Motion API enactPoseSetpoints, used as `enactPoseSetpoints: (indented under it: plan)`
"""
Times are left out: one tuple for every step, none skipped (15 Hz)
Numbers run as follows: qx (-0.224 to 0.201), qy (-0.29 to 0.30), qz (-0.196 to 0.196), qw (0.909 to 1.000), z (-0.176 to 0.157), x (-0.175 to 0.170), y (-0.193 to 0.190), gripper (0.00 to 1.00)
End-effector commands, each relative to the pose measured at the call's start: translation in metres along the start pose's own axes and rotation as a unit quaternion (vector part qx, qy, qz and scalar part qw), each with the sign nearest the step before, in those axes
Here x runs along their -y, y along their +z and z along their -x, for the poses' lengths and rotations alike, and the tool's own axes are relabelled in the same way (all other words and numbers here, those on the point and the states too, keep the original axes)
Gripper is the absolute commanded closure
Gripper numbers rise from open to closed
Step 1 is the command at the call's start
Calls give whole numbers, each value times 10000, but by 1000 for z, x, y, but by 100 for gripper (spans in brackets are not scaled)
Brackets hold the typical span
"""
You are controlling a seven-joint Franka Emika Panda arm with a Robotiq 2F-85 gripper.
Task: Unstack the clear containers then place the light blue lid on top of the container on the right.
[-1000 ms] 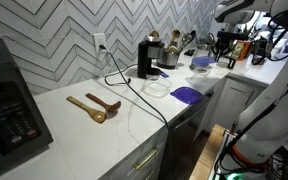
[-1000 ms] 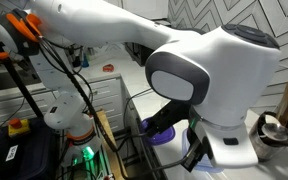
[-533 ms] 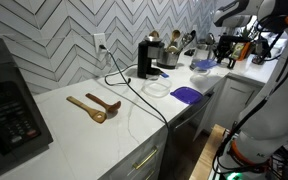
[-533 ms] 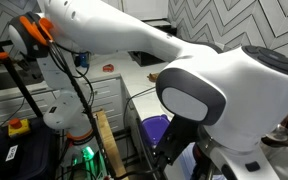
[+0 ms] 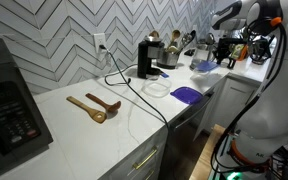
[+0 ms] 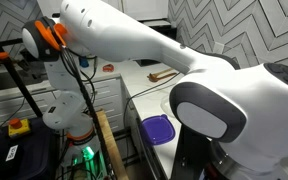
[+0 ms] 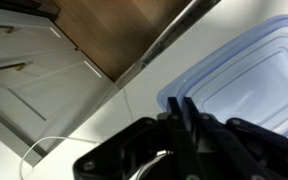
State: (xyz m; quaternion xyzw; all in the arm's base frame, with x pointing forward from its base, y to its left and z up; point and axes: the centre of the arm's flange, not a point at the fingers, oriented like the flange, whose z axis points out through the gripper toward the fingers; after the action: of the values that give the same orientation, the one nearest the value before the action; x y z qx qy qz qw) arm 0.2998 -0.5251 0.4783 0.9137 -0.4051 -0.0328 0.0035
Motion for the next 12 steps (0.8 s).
enactPoseSetpoints:
  plan:
    - [-148, -281, -56, 9995, -22, -13, 10, 98]
    - [-216, -347, -42, 9992, -25, -14, 11, 98]
    - [-261, -414, -58, 9988, -28, -15, 12, 98]
    - [-296, -477, -90, 9984, -32, -15, 14, 98]
    - [-303, -540, -149, 9980, -35, -15, 16, 98]
    - [-298, -612, -214, 9974, -39, -13, 19, 98]
    - [-288, -662, -282, 9970, -41, -12, 21, 98]
    - [-240, -714, -373, 9965, -44, -11, 24, 98]
    - [-228, -766, -423, 9959, -46, -11, 27, 98]
    - [-221, -812, -440, 9955, -50, -10, 29, 98]
    - [-238, -853, -455, 9950, -53, -10, 30, 98]
    - [-261, -902, -473, 9945, -56, -9, 32, 98]
